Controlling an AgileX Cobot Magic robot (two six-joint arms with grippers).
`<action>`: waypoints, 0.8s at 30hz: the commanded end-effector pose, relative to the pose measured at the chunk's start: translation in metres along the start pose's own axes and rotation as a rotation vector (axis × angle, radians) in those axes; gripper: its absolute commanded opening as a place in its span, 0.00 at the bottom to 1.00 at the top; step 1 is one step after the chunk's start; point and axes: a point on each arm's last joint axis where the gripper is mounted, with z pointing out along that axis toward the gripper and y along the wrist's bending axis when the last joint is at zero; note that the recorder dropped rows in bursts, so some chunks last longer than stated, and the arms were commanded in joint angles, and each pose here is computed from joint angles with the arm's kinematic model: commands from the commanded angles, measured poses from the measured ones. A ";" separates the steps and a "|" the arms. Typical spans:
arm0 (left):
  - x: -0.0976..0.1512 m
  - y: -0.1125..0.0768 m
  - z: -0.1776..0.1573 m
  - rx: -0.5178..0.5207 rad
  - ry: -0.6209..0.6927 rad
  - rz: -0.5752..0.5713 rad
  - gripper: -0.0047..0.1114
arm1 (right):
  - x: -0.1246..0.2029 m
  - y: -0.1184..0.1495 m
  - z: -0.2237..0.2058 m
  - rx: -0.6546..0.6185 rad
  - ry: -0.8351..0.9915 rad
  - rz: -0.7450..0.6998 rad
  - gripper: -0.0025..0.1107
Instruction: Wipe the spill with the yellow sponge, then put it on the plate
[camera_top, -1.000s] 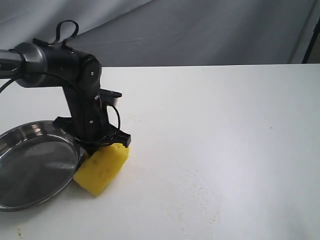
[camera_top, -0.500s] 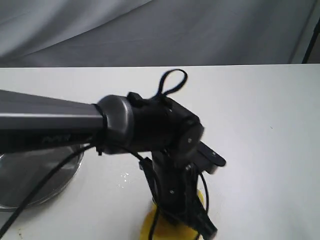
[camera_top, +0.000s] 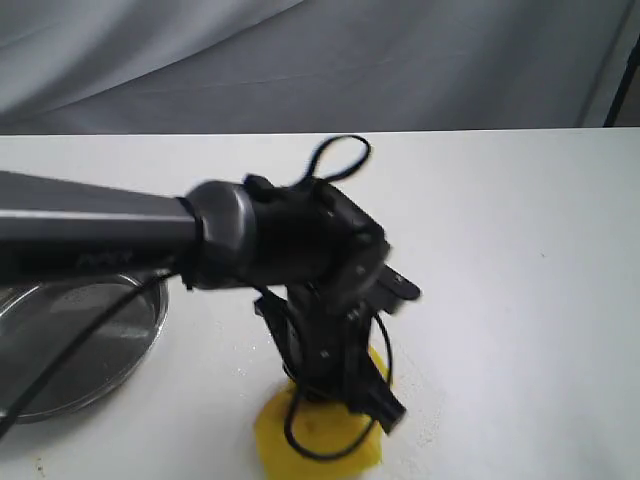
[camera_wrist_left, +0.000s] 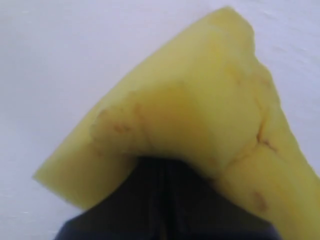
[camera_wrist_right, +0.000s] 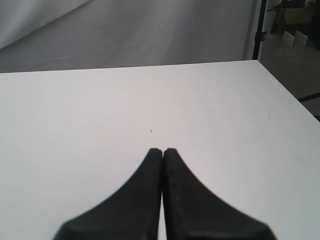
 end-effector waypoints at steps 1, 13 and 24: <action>-0.001 0.082 0.012 -0.074 0.022 -0.184 0.04 | 0.001 0.000 0.000 0.000 -0.001 -0.004 0.02; -0.004 0.090 0.011 0.245 -0.017 -0.243 0.04 | 0.001 0.000 0.000 0.000 -0.001 -0.004 0.02; 0.013 -0.054 0.006 0.317 0.055 0.235 0.04 | 0.001 0.000 0.000 0.000 -0.001 -0.004 0.02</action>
